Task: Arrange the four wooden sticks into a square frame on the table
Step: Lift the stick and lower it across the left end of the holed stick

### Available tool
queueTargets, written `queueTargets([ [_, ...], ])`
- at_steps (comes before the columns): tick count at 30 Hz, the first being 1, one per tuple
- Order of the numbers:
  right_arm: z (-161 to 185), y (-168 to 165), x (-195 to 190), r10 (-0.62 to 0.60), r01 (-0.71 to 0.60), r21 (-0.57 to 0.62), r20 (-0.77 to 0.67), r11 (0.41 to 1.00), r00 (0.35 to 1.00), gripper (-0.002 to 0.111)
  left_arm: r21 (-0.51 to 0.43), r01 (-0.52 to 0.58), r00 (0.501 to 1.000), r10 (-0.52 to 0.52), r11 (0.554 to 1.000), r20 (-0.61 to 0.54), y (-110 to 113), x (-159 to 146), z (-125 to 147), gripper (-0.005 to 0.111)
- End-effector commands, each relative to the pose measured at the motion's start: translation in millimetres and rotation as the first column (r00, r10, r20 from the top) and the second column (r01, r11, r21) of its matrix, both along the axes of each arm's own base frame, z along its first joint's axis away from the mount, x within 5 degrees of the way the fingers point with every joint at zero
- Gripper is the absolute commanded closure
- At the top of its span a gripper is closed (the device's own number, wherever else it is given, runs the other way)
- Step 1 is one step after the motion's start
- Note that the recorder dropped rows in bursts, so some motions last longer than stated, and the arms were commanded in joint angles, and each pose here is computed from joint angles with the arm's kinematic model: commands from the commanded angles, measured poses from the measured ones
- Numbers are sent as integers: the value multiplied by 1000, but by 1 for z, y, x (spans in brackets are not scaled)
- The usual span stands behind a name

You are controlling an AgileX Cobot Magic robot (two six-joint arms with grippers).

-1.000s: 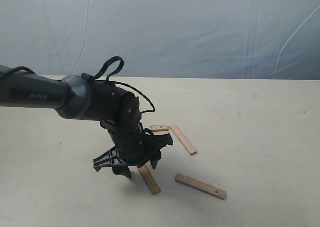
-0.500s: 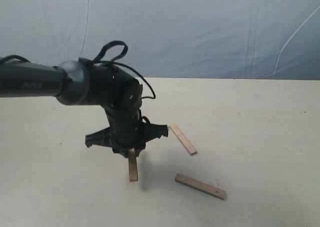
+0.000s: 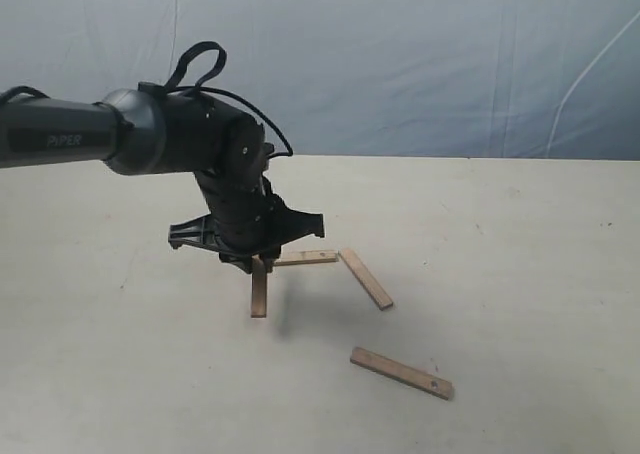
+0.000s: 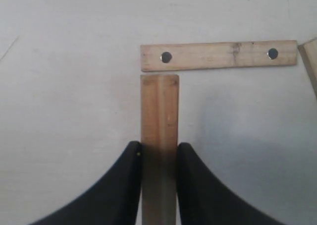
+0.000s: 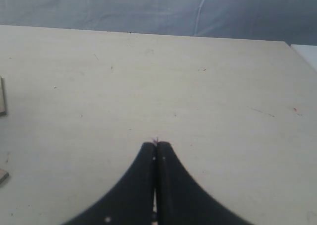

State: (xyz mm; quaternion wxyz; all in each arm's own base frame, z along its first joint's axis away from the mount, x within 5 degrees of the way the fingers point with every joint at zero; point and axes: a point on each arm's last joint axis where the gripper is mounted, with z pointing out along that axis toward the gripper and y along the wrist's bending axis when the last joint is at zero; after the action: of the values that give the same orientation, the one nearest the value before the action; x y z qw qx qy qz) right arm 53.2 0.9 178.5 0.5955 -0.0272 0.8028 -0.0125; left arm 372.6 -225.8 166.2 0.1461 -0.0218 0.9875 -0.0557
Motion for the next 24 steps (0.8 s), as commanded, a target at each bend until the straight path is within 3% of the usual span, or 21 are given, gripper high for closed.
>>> queueTargets([
  [1,2,0,0,-5,5,1,18,1000,1000,109,-19,-8,1000,8,1000,1,-2,8,-10,107],
  [11,2,0,0,-5,5,1,18,1000,1000,109,-39,-18,1000,19,999,20,-8,23,-23,107],
  [24,2,0,0,-5,5,1,16,1000,1000,109,-80,-66,997,62,995,-50,-5,28,-41,107],
])
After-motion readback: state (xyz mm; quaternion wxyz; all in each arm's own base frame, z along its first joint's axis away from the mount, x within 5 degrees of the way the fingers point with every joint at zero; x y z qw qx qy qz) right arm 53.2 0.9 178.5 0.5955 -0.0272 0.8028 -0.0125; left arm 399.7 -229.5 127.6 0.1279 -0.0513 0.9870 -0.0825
